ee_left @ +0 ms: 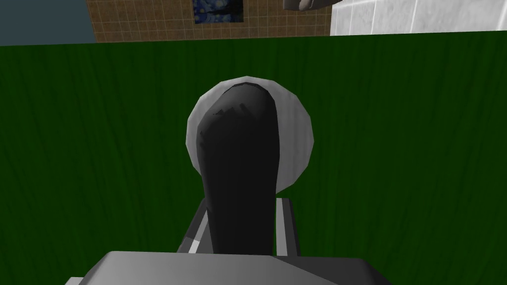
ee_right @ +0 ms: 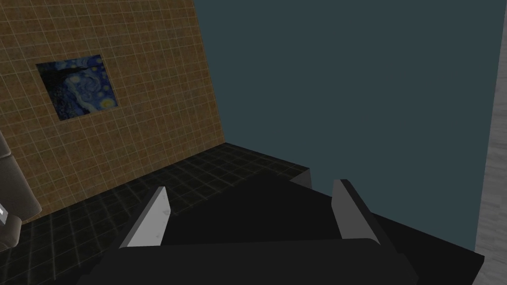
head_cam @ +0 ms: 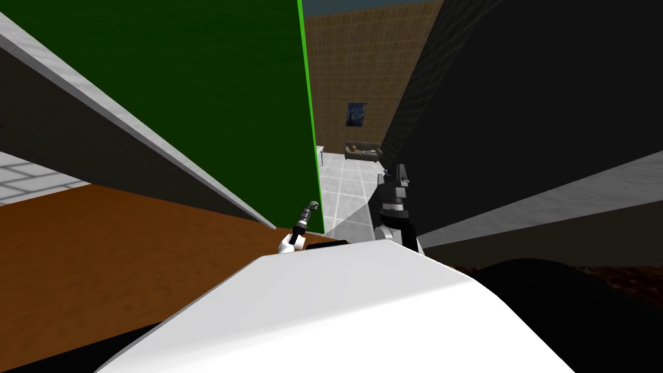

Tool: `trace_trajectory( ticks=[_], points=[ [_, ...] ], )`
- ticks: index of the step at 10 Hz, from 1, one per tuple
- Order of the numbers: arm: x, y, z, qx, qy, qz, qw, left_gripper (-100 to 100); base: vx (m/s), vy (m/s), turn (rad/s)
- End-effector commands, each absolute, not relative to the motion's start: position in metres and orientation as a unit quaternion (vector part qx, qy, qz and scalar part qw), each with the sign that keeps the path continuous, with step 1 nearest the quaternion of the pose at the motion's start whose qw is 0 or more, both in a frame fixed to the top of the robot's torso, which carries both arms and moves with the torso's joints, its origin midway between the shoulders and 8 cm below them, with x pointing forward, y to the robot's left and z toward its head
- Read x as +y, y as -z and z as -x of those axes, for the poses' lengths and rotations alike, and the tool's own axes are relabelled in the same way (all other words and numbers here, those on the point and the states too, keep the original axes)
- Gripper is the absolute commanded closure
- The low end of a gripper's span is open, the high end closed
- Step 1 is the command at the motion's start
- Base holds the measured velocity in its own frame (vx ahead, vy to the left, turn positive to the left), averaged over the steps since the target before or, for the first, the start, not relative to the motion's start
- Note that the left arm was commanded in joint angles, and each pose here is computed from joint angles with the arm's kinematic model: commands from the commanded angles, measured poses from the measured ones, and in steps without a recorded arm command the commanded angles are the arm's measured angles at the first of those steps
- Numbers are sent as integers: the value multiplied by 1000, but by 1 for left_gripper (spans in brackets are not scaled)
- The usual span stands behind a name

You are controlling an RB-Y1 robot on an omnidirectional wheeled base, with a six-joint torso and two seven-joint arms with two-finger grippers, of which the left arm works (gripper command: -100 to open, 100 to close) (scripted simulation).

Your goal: Push the door open

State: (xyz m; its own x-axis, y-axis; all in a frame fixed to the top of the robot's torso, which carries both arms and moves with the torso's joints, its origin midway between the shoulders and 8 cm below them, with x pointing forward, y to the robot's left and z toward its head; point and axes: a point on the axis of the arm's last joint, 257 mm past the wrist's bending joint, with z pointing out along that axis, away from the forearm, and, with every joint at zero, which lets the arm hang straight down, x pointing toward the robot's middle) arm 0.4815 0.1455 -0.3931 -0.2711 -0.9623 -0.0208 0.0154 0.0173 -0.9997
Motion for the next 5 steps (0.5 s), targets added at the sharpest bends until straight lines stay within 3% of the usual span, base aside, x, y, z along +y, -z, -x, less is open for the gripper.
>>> trace_trajectory(
  ticks=[1, 5],
  points=[
    [145, 391, -482, 564, 563, 417, 436, 100, 0, 0, 0],
    [177, 393, -486, 558, 544, 430, 455, 100, 144, -75, 31]
  ],
)
